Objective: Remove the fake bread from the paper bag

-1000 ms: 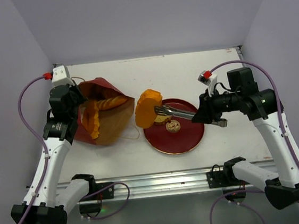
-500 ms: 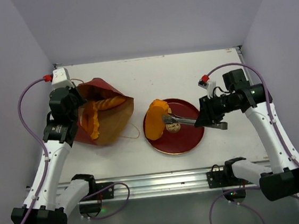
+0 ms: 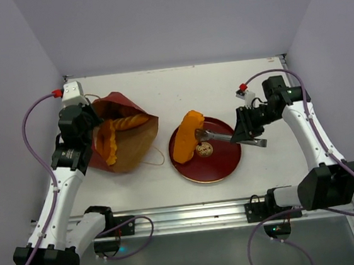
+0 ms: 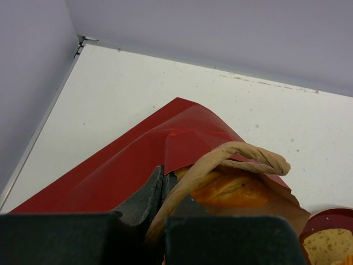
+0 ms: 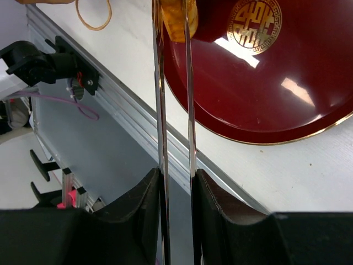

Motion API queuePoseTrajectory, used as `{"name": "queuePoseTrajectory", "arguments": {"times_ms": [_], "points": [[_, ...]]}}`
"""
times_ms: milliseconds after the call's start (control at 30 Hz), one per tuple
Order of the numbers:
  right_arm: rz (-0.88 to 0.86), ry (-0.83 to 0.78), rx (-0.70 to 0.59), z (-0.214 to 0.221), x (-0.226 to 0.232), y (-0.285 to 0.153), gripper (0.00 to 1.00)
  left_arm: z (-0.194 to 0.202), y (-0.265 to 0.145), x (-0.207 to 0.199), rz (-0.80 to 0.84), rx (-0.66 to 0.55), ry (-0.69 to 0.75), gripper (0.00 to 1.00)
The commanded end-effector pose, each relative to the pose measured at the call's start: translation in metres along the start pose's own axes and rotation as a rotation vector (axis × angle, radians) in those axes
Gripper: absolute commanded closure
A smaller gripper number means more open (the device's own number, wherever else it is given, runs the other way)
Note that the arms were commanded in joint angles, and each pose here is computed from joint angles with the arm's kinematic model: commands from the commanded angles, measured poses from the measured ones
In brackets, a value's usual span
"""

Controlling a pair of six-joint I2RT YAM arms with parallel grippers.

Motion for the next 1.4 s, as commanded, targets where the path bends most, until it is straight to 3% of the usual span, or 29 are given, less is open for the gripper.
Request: {"name": "queuePoseTrajectory", "arguments": {"times_ms": [0, 367, 967, 1367], "points": [[-0.044, -0.023, -0.005, -0.01, 0.001, 0.001, 1.0, -0.026, -0.005, -0.005, 0.034, -0.129, -0.041, 1.0], [-0.03, 0.072, -0.005, -0.023, -0.033, 0.002, 0.96, -0.023, -0.007, -0.01, 0.076, -0.124, -0.052, 1.0], [-0.1, 0.092, -0.04, -0.042, -0.075, 0.002, 0.59, -0.017, -0.004, -0.016, 0.116, -0.101, -0.061, 1.0], [-0.12, 0.109, -0.06, -0.039, -0.082, -0.007, 0.48, -0.016, -0.007, -0.017, 0.13, -0.1, -0.065, 1.0]]}}
Point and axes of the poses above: each gripper's point midway between its finger pads, its own y axis out along the fingers, its own x axis along the line the jaws close on, z = x × y, the point moved 5 cm from there along -y, back along the fingers, and after that the axes turned 1 degree about y, right-handed, at the moved point
